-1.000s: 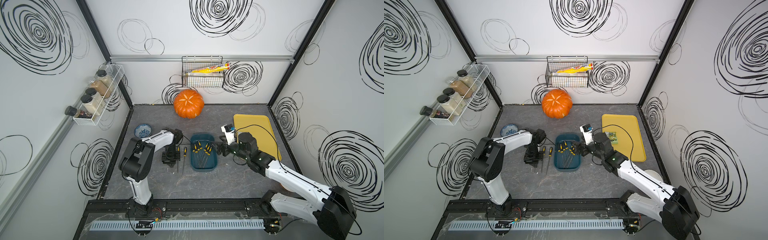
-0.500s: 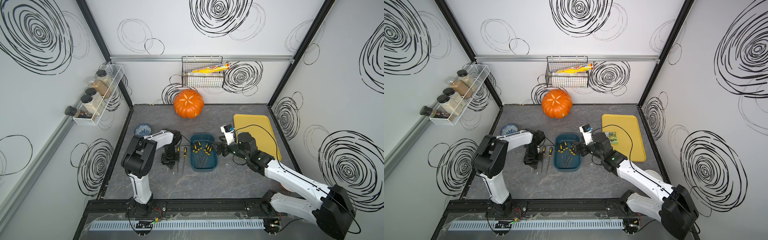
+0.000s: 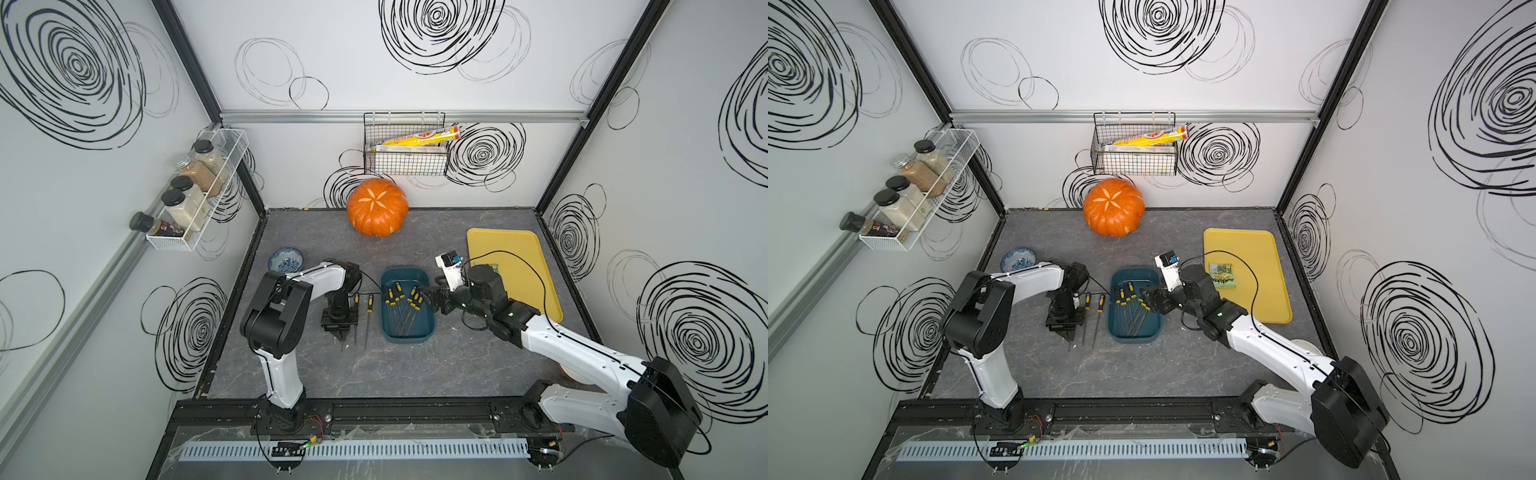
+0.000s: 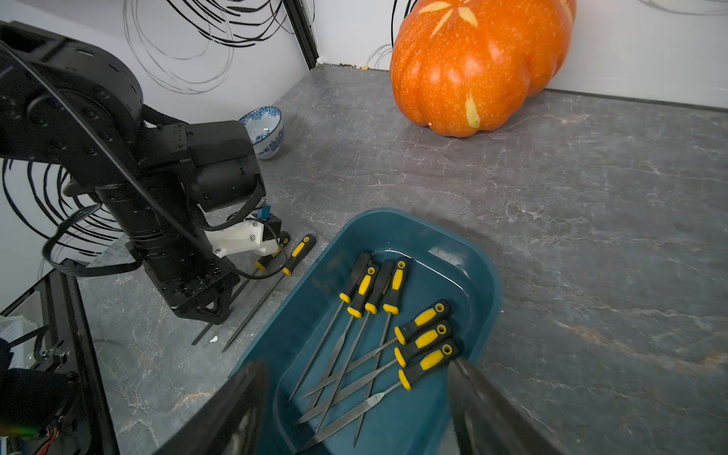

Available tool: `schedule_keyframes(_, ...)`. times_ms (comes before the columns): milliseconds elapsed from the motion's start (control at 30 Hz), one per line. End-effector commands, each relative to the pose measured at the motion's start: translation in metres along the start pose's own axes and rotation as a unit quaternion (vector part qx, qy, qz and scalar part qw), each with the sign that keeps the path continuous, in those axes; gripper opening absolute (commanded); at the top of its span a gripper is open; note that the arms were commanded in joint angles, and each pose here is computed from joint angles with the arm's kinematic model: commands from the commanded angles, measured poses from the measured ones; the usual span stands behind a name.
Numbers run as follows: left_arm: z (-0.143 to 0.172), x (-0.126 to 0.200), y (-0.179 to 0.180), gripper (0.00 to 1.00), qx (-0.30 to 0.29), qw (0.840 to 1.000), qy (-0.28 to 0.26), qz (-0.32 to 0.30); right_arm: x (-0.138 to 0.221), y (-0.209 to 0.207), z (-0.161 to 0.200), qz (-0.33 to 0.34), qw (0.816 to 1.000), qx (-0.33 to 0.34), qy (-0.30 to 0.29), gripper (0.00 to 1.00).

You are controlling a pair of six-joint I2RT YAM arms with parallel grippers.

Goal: Take the file tool out of the storage box
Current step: Place the file tool at the center of the board.

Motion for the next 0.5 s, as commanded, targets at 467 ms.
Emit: schedule_keyframes(467,0.006,0.045,0.001,0.35,0.001,0.992,-0.127,0.012,-0.026,-0.002,0.010,-0.026,0.999,-0.005,0.039,0.70)
Point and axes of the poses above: each gripper's point midway between its finger pads, its own x axis back along the fingers, its own y axis along the line the jaws close on, z = x × y, the point moved 10 cm from there along x, back along the fingers, and after that the axes turned 7 degrees about -x, right-handed, at the moved point
